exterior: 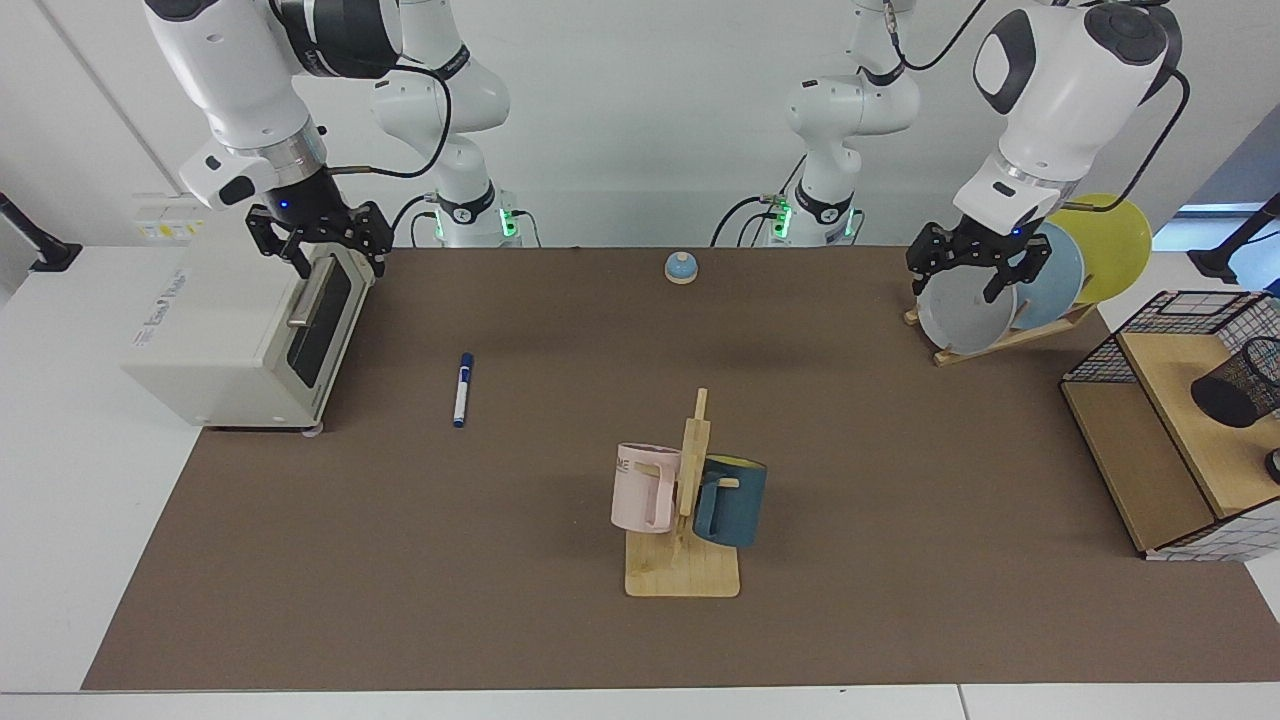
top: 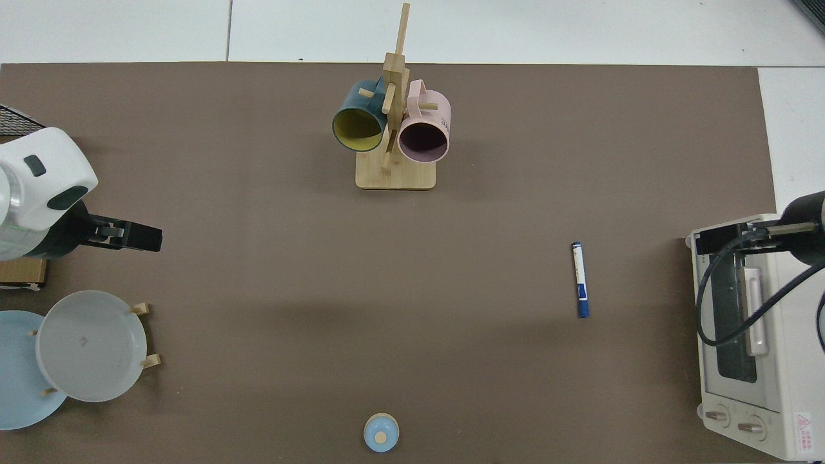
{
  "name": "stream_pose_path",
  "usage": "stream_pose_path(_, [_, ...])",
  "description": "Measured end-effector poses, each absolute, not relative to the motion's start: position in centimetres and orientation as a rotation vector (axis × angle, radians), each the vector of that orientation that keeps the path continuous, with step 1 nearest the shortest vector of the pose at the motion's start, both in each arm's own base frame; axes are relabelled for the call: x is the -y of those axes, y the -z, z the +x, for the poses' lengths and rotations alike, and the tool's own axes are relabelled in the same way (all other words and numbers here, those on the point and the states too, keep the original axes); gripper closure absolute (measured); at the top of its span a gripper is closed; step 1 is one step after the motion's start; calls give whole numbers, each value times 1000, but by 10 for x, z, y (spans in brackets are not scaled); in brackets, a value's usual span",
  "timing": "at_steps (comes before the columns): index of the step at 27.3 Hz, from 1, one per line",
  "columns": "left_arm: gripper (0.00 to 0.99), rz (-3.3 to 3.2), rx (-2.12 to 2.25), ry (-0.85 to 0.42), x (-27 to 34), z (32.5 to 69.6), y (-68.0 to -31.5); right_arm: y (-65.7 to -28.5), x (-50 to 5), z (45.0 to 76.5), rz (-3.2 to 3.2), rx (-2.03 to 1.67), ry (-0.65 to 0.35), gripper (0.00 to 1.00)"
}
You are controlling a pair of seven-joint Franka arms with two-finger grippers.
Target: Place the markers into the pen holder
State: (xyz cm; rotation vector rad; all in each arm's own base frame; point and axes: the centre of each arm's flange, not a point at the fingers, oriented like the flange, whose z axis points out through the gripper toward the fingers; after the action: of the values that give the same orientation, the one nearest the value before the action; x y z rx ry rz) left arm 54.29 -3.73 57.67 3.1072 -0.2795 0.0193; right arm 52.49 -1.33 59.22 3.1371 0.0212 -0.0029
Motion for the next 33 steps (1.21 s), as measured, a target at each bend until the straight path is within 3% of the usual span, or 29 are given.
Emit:
stream_pose_path(16, [0,3104,314,-19,37,543,-577,-577,-5,537,3132,-72,-72,0])
stream_pose_path(23, [0,3102,332,-19,37,543,-577,-530,-22,556,3123,-116,-81,0])
stream_pose_path(33, [0,3082,490,-21,37,543,-577,-431,-50,579,3110,-131,-37,0])
